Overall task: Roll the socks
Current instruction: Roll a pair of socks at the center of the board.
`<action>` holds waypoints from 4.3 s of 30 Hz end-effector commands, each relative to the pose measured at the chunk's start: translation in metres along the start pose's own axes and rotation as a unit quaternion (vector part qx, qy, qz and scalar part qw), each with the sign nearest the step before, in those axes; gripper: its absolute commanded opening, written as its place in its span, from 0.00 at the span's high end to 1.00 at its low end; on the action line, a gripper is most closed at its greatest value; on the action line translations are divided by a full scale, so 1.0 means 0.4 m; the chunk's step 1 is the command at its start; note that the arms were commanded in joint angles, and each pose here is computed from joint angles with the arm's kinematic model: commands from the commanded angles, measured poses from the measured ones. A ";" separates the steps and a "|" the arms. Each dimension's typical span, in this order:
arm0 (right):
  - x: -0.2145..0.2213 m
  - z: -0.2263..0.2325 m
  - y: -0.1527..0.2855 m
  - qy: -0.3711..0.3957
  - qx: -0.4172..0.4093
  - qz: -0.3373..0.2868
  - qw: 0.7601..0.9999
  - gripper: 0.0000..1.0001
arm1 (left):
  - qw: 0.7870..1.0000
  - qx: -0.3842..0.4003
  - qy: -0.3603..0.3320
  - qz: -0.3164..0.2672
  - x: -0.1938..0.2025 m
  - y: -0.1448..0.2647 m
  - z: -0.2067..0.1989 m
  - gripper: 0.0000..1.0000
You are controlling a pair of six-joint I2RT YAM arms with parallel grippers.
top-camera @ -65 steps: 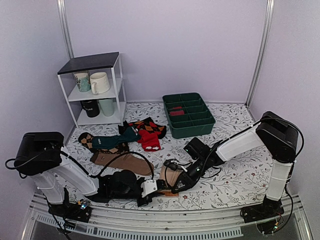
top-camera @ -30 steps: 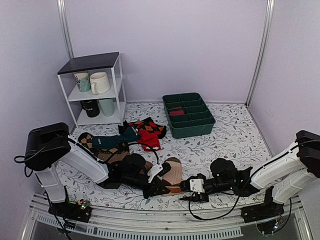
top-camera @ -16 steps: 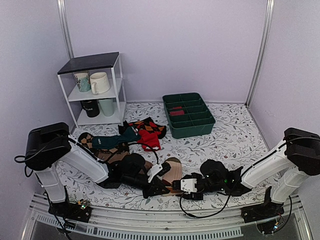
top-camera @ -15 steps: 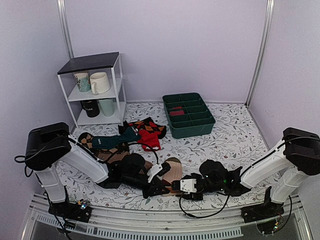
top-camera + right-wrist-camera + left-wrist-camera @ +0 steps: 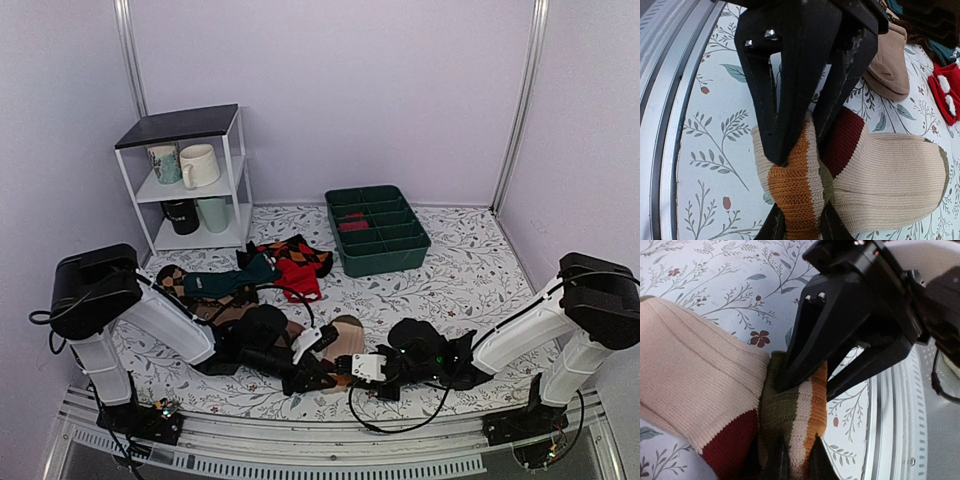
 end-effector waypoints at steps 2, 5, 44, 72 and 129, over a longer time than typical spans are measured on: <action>0.057 0.050 -0.023 -0.070 -0.068 0.061 0.993 0.84 | 0.990 -0.081 0.043 0.110 0.171 0.034 0.073 0.59; 0.048 0.050 -0.020 -0.119 -0.100 0.060 0.986 0.85 | 0.993 -0.107 -0.008 0.058 0.102 0.072 0.061 0.40; 0.125 0.096 -0.036 -0.380 -0.260 0.145 0.876 0.86 | 0.911 -0.168 -0.374 -0.046 0.031 0.046 0.003 0.52; -0.084 -0.158 0.110 -0.192 0.008 -0.113 0.975 0.54 | 0.972 -0.102 -0.121 0.175 0.183 -0.017 0.089 1.00; 0.093 0.014 0.032 -0.185 0.014 0.008 0.983 0.62 | 0.971 -0.065 -0.051 0.225 0.227 -0.027 0.117 1.00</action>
Point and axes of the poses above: each gripper's point midway between its finger pads, its own y axis back along the fingers, its own z axis along the line the jaws close on, x = y × z, the point moved 2 cm from there along y, back along the fingers, and after that the axes turned 8 degrees about y, right-handed, at the moved point
